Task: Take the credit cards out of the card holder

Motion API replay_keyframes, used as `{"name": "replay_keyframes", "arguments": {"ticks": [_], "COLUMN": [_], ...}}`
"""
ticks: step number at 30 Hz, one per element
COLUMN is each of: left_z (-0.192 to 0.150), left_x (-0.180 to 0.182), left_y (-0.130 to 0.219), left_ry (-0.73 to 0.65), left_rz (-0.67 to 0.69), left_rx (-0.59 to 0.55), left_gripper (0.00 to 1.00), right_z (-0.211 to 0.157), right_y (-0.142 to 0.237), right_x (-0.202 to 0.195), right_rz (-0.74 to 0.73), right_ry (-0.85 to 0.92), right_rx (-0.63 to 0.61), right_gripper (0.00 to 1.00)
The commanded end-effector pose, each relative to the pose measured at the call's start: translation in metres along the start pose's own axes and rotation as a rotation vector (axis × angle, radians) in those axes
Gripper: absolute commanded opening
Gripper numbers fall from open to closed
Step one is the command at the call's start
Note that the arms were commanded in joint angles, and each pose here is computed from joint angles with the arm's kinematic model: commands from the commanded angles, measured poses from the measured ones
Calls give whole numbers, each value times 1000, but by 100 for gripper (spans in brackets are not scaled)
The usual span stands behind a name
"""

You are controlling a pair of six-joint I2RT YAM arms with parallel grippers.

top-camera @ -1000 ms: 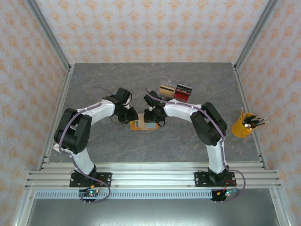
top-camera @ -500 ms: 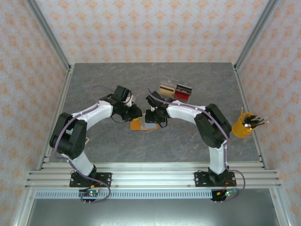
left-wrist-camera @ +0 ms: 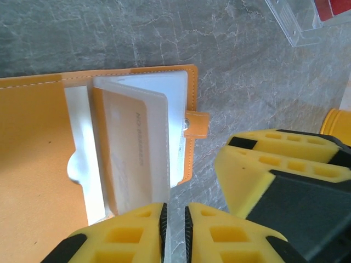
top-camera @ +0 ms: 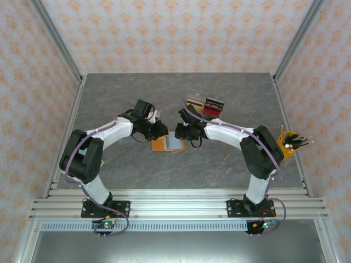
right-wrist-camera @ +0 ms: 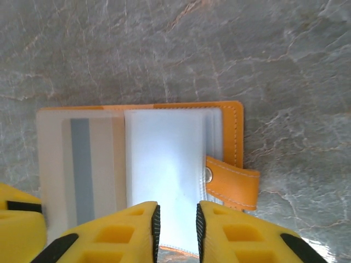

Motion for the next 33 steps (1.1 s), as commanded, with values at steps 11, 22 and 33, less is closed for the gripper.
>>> {"name": "replay_keyframes", "arguments": {"ticks": [11, 22, 33], "left_z": [-5, 5, 15], "left_x": [-11, 27, 28], "left_y": [-2, -3, -25], "left_ry": [3, 121, 130], "left_rz": [36, 104, 67], "left_rx": [-49, -95, -31], "left_gripper": [36, 27, 28], "right_z": [5, 0, -4], "right_y": [16, -11, -37], "right_x": [-14, 10, 4], "right_rz": [-25, 14, -77], "right_ry": [-56, 49, 42], "right_rx": [-83, 68, 141], "right_gripper": [27, 20, 18]}}
Point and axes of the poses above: each hand's point on the last joint's axis, 136 mm out from that joint toward the fingers, its own y axis back along the fingers, its own x axis along the line the jaws close on, z = x × y, the point moved 9 cm from there along y, back along the fingers, and after that the axes turned 8 degrees about y, right-handed, at the moved point
